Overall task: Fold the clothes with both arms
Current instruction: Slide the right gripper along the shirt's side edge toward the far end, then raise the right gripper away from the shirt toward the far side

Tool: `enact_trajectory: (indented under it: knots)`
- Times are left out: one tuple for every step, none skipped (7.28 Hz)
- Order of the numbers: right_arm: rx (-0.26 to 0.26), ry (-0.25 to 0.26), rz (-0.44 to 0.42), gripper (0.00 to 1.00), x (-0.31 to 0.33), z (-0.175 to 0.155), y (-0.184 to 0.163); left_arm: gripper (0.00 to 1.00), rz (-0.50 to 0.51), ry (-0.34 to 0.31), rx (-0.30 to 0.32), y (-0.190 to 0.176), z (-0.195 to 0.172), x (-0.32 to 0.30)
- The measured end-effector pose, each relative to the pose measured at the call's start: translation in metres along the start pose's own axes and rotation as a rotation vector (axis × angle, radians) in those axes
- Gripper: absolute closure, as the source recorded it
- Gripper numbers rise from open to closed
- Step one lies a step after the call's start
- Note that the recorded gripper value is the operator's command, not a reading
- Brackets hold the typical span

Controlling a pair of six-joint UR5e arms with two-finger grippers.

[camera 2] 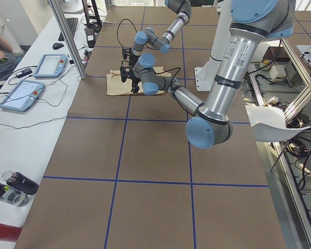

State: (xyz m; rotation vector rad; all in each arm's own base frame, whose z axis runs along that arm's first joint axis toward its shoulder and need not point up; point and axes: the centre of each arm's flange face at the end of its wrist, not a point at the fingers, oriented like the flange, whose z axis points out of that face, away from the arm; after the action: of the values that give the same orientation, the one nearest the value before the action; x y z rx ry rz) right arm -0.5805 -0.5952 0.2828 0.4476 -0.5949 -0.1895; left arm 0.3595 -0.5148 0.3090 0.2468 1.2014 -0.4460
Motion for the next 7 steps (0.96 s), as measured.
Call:
enact_trajectory:
  knots:
    - [-0.013,0.000,-0.016,0.18,0.029,0.002,-0.001,0.00,-0.003,0.000,0.000,0.000,0.000,0.000]
    - [-0.027,-0.010,-0.029,0.18,0.055,0.002,0.002,0.00,-0.004,-0.001,0.000,0.000,0.000,-0.001]
    - [-0.035,-0.020,-0.037,0.18,0.070,0.001,0.005,0.00,-0.005,-0.004,0.000,0.000,0.000,-0.002]
    - [-0.032,-0.031,-0.037,0.17,0.080,-0.006,0.001,0.00,-0.005,-0.006,0.000,0.000,0.001,-0.003]
    - [-0.019,-0.047,-0.032,0.16,0.081,-0.020,-0.011,0.00,-0.005,-0.007,0.000,0.000,0.001,-0.004]
    - [0.003,-0.062,-0.028,0.14,0.072,-0.035,-0.028,0.00,-0.003,-0.007,0.000,0.000,0.001,-0.004]
    - [0.027,-0.064,-0.021,0.13,0.057,-0.047,-0.048,0.00,0.000,-0.008,0.000,0.000,0.001,-0.004]
